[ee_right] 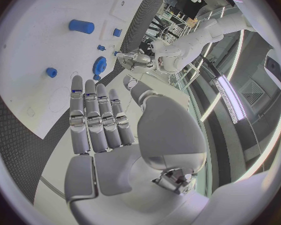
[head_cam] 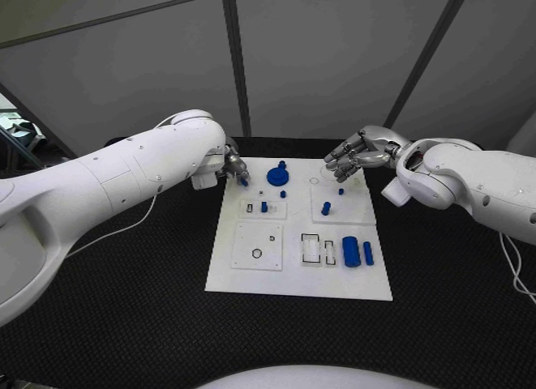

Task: Assemble the parts on the task board

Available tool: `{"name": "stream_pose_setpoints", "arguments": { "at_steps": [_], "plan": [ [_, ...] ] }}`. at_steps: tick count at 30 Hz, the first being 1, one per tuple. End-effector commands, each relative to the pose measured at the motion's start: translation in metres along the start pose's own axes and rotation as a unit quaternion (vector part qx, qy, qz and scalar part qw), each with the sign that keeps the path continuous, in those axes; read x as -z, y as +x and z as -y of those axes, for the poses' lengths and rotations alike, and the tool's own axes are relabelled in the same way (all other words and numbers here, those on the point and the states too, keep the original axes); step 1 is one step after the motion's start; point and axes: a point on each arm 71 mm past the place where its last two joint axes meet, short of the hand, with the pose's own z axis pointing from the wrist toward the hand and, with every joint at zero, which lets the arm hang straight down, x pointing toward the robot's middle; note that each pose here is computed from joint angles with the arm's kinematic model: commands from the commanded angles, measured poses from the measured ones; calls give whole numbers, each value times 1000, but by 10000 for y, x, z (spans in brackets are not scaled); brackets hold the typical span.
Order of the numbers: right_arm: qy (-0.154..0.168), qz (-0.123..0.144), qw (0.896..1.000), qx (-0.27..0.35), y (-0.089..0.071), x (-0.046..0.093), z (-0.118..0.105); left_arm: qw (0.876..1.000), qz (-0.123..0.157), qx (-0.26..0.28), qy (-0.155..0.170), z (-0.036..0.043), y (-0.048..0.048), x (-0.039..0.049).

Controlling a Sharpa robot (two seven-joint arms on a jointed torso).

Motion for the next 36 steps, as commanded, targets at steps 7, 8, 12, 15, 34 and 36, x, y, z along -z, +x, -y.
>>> {"name": "stream_pose_setpoints", "arguments": {
  "at_steps": [7, 8, 12, 15, 34, 36],
  "plan": [
    [-3, 0, 1000, 0, -12, 7, -10, 999, 8, 27, 30, -15, 15, 126],
    [-3, 0, 1000, 0, -13, 8, -9, 999, 8, 27, 33, -16, 25, 146],
    [-2, 0, 1000, 0, -18, 11, -4, 999, 5, 25, 44, -29, 74, 231],
    [-2, 1, 1000, 0, -22, 12, -1, 999, 5, 24, 48, -59, 114, 281],
    [-2, 0, 1000, 0, -24, 8, 4, 999, 3, 17, 49, -167, 332, 412],
    [-2, 0, 1000, 0, -23, 7, 4, 999, 2, 14, 48, -162, 358, 412]
  ]
}}
